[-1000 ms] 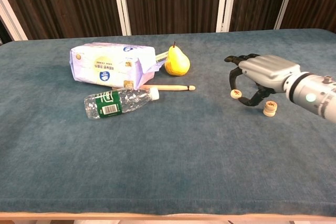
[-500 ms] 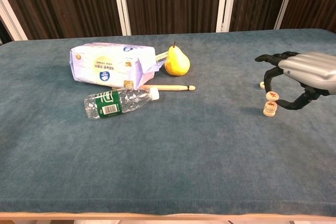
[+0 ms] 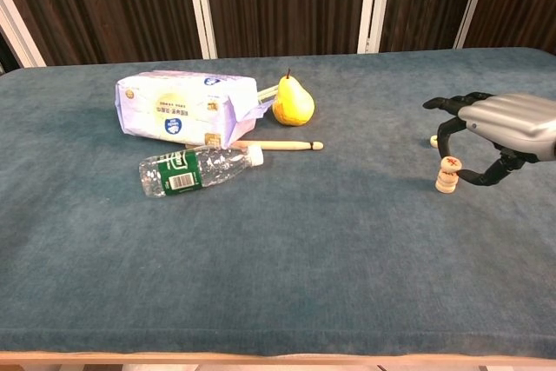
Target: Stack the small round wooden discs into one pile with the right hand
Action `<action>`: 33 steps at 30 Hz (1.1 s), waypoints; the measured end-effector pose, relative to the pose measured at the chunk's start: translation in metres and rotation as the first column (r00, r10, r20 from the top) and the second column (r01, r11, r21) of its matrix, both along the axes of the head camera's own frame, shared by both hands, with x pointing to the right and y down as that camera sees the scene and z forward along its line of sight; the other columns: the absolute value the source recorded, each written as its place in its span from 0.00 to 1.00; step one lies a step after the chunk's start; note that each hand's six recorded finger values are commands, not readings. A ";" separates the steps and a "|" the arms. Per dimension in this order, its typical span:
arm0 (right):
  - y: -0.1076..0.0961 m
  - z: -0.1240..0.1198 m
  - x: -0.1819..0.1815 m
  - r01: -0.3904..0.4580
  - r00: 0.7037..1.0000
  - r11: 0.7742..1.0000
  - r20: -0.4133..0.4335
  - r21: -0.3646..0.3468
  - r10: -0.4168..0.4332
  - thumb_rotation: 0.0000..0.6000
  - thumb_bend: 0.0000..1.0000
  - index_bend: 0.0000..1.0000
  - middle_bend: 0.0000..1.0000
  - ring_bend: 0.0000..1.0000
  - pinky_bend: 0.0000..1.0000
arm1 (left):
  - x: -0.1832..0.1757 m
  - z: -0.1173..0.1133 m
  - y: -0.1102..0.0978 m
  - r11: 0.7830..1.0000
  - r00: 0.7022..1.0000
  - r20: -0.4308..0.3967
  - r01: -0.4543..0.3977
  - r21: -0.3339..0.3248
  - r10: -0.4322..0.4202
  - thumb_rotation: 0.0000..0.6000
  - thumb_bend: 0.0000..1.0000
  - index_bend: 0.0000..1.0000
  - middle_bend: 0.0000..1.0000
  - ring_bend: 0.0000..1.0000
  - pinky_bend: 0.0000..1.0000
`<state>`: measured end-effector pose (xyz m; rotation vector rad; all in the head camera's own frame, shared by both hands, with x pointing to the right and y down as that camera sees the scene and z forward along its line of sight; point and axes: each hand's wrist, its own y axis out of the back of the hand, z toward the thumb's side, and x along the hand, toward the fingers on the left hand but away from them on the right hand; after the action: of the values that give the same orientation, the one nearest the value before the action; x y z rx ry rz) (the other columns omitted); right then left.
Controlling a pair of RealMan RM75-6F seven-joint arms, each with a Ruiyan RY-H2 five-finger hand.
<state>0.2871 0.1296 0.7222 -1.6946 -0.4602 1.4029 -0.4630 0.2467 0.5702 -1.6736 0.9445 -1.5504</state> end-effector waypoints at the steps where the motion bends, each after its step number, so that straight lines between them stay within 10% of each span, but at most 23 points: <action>1: 0.000 0.000 0.000 0.000 1.000 1.000 -0.001 -0.001 0.000 1.00 0.49 0.67 0.03 0.00 0.00 | 0.000 0.000 0.000 1.000 1.000 -0.001 0.000 0.001 0.000 1.00 0.50 0.00 0.00 0.00 0.01; 33: 0.004 0.003 0.000 0.002 0.999 1.000 -0.047 -0.003 -0.002 1.00 0.49 0.53 0.04 0.00 0.00 | -0.001 0.000 0.001 1.000 1.000 -0.007 0.004 -0.006 -0.004 1.00 0.50 0.00 0.00 0.00 0.01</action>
<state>0.2871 0.1334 0.7248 -1.6600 -0.4305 1.4394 -0.4636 0.2477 0.5698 -1.6837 0.9484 -1.5528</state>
